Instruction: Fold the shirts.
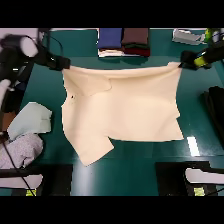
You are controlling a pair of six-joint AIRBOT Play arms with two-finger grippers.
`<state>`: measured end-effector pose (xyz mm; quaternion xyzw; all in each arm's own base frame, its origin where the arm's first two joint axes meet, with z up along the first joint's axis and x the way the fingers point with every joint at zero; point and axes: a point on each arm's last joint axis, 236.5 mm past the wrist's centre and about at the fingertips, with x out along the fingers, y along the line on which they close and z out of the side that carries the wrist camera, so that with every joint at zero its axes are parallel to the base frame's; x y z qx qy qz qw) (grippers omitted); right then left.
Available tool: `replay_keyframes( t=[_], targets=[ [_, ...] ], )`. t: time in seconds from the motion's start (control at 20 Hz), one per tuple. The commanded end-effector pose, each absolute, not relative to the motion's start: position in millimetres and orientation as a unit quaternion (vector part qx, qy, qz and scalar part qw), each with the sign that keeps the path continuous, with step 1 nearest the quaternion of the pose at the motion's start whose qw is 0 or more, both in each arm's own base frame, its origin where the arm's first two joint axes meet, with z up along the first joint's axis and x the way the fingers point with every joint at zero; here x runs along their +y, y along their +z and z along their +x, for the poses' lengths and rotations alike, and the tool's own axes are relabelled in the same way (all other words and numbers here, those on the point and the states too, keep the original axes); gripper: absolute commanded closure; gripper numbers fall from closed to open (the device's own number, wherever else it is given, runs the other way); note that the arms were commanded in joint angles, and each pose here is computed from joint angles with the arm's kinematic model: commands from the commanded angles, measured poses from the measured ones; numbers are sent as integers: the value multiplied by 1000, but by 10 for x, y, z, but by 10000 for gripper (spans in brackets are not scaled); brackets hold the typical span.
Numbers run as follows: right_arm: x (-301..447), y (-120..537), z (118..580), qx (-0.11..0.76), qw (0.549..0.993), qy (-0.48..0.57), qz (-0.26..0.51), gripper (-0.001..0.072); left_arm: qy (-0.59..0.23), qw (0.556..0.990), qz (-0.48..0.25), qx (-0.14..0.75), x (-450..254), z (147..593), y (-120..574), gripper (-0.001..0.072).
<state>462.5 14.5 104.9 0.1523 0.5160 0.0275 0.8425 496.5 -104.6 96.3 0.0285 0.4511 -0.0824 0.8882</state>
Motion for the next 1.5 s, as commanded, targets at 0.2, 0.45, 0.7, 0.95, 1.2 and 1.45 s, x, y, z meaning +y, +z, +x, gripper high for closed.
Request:
replay_keyframes(
  t=[0.2,0.45,0.7,0.95,1.2,1.45],
  targets=[
    [83,655,4992,537,830,26,148,696,-71,869,32,489,-870,5086,513,684],
    [85,422,4671,585,797,26,147,696,-114,803,42,584,-901,4583,132,684],
    [168,-36,4318,611,777,18,154,696,-136,770,5,623,-1059,4290,-282,684],
    [175,-300,4116,617,770,9,162,688,-130,752,0,646,-1040,4150,-353,543],
    [95,172,4083,596,790,22,143,362,-103,769,-14,631,-971,4122,30,191],
    [-473,163,3094,653,750,-51,88,263,-103,784,-26,611,-937,3486,449,290]
  ],
)
